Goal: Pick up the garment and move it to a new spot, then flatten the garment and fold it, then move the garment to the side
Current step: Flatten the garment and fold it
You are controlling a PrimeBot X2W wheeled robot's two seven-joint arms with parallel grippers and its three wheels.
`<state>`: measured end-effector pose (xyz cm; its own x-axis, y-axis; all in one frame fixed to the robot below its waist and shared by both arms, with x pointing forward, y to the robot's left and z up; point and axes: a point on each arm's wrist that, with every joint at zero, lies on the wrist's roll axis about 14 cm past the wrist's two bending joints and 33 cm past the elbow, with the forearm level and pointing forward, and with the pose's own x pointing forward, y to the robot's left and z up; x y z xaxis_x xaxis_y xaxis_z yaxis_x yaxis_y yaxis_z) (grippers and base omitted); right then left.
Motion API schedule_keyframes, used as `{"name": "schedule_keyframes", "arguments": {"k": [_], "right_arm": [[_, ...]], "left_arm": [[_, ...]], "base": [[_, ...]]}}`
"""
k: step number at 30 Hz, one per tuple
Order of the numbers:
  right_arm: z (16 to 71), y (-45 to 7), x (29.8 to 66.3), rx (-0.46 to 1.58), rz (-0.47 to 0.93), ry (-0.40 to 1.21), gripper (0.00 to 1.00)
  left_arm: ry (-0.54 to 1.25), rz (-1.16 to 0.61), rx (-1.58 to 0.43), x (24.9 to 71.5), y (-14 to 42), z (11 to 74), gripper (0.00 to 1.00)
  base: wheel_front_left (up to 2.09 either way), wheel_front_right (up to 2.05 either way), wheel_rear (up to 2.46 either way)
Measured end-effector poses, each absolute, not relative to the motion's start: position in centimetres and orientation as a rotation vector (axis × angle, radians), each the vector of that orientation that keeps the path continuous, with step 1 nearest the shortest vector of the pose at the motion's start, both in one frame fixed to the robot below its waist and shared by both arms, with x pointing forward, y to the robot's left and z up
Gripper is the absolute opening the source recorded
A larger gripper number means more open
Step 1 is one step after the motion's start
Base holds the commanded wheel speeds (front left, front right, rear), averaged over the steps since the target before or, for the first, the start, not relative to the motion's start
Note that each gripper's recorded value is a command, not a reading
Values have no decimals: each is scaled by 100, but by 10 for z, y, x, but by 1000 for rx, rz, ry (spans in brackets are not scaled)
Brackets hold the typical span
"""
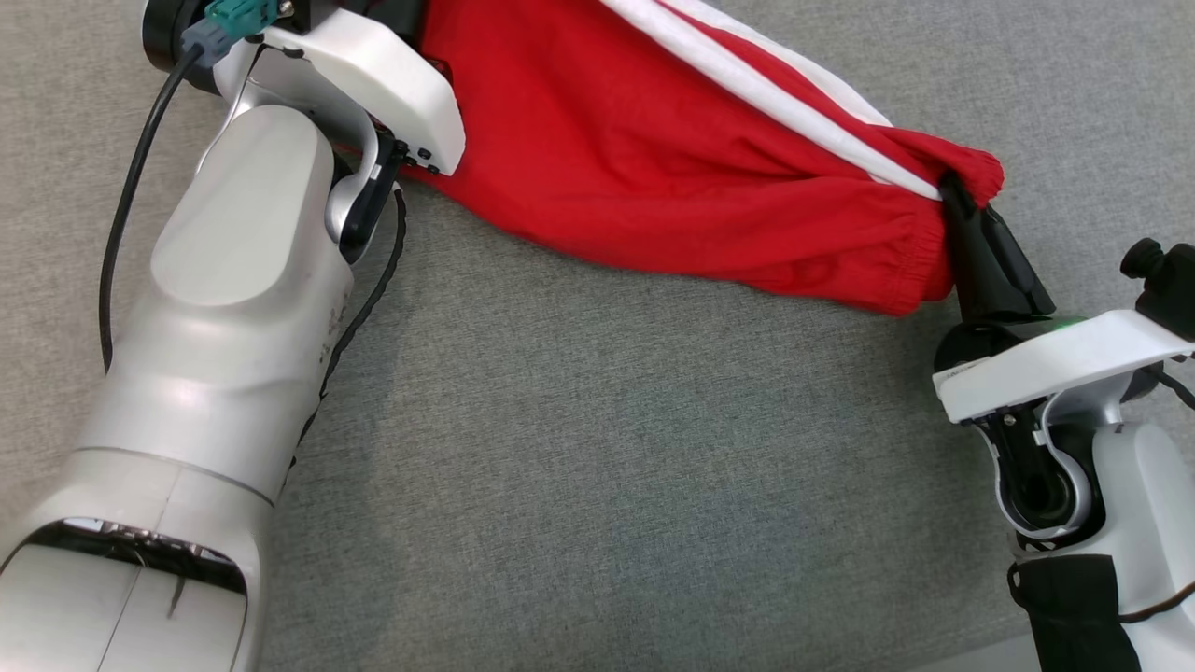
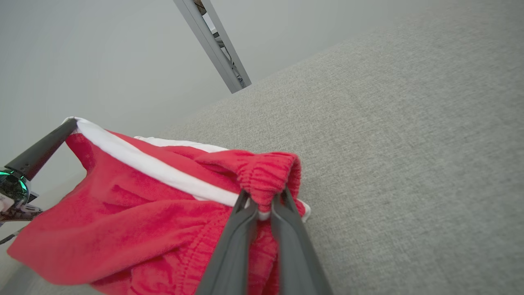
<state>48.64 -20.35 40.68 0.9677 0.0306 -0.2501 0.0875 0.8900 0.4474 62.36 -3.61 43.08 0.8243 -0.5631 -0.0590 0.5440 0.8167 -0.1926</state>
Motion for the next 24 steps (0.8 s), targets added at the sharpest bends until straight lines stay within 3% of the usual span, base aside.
{"name": "schedule_keyframes", "arguments": {"k": [5, 6, 7, 8, 15, 24], "right_arm": [[404, -203, 487, 490, -32, 256, 3], [403, -201, 487, 489, -28, 259, 34], [404, -200, 487, 488, -25, 258, 76], [405, -200, 488, 486, -23, 251, 100], [420, -191, 486, 387, 24, 196, 100], [451, -207, 472, 208, 22, 47, 100]], "left_arm": [[186, -607, -168, 624, -46, 412, 0], [199, -607, -174, 623, -48, 409, 0], [219, -610, -178, 622, -49, 405, 33], [232, -615, -178, 620, -51, 402, 100], [259, -581, -231, 618, -44, 401, 100], [97, -405, -276, 611, 0, 437, 100]], "base": [[0, 0, 0], [0, 0, 0], [0, 0, 0], [0, 0, 0], [0, 0, 0], [0, 0, 0]]}}
